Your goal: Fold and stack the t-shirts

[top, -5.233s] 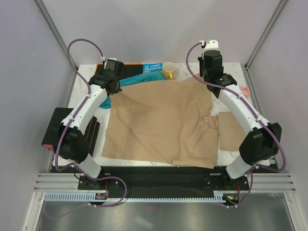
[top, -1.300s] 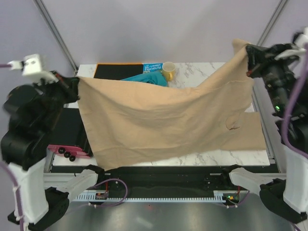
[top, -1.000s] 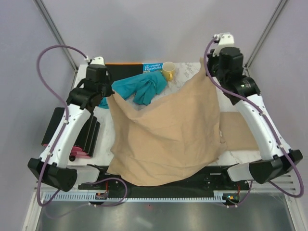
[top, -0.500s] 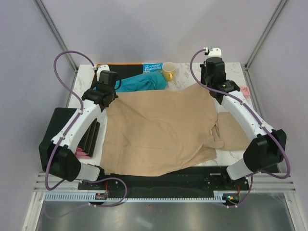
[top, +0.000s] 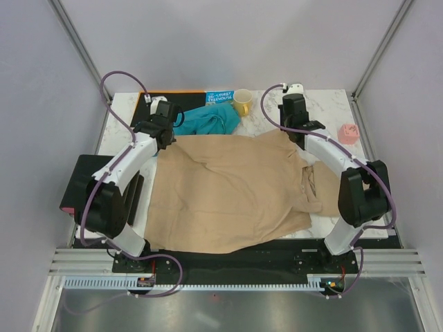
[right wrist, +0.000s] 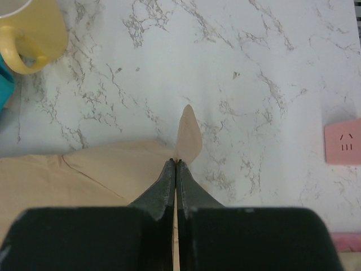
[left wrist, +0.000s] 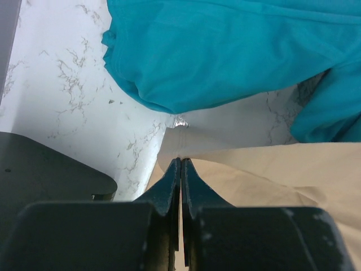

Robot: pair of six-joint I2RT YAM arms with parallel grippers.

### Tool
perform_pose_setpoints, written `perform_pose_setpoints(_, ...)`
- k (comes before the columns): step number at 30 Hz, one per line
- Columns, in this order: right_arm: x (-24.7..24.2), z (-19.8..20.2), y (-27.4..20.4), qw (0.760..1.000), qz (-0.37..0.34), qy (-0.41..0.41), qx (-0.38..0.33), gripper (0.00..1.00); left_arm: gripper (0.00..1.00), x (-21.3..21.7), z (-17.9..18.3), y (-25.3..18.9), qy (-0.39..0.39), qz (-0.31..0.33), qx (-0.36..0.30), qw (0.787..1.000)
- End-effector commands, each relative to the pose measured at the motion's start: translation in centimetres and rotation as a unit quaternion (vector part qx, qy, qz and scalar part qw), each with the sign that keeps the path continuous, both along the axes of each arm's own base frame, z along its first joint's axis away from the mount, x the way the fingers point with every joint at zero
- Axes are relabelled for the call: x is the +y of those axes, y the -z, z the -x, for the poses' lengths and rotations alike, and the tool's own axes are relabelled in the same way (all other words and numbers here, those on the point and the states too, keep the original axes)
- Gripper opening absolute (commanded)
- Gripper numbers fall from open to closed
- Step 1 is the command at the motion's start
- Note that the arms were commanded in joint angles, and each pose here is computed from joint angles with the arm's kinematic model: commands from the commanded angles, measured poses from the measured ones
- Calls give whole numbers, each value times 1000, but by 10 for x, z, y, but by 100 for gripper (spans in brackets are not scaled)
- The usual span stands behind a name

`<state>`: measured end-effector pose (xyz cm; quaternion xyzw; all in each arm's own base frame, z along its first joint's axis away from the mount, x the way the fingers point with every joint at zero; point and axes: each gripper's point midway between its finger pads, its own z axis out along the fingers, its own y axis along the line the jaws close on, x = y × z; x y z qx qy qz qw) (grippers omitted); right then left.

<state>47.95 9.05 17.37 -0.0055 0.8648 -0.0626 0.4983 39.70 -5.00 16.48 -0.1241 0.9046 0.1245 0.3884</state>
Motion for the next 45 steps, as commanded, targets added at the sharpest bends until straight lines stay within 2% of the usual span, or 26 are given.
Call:
perform_pose_setpoints(1, 0, -22, 0, 1000, -1, 16, -19, 0, 2, 5, -25, -18, -29, -19, -39, 999)
perform_pose_setpoints(7, 2, -39, 13, 1000, 16, 18, -5, 0, 2, 13, -40, -7, -46, -55, -15, 997)
perform_pose_setpoints(14, 4, -59, 16, 999, 24, 20, -7, 0, 2, 16, -56, 0, -51, -49, -7, 997)
perform_pose_setpoints(23, 1, -80, 35, 999, 30, 27, 12, 0, 2, 39, -73, 0, -75, -47, -6, 996)
perform_pose_setpoints(35, 4, -113, 54, 998, 49, 27, 26, 0, 2, 33, -115, 5, -54, -53, -3, 997)
perform_pose_setpoints(42, 3, -125, 72, 996, 63, 36, 42, 0, 2, 41, -107, 19, -75, -67, 26, 995)
perform_pose_setpoints(43, 3, -126, 70, 996, 63, 37, 43, 4, 2, 43, -106, 20, -79, -69, 29, 994)
perform_pose_setpoints(44, 1, -126, 72, 996, 63, 42, 44, 20, 2, 46, -104, 20, -84, -69, 31, 994)
perform_pose_setpoints(45, 1, -126, 73, 996, 61, 42, 45, 24, 6, 47, -103, 21, -86, -69, 33, 993)
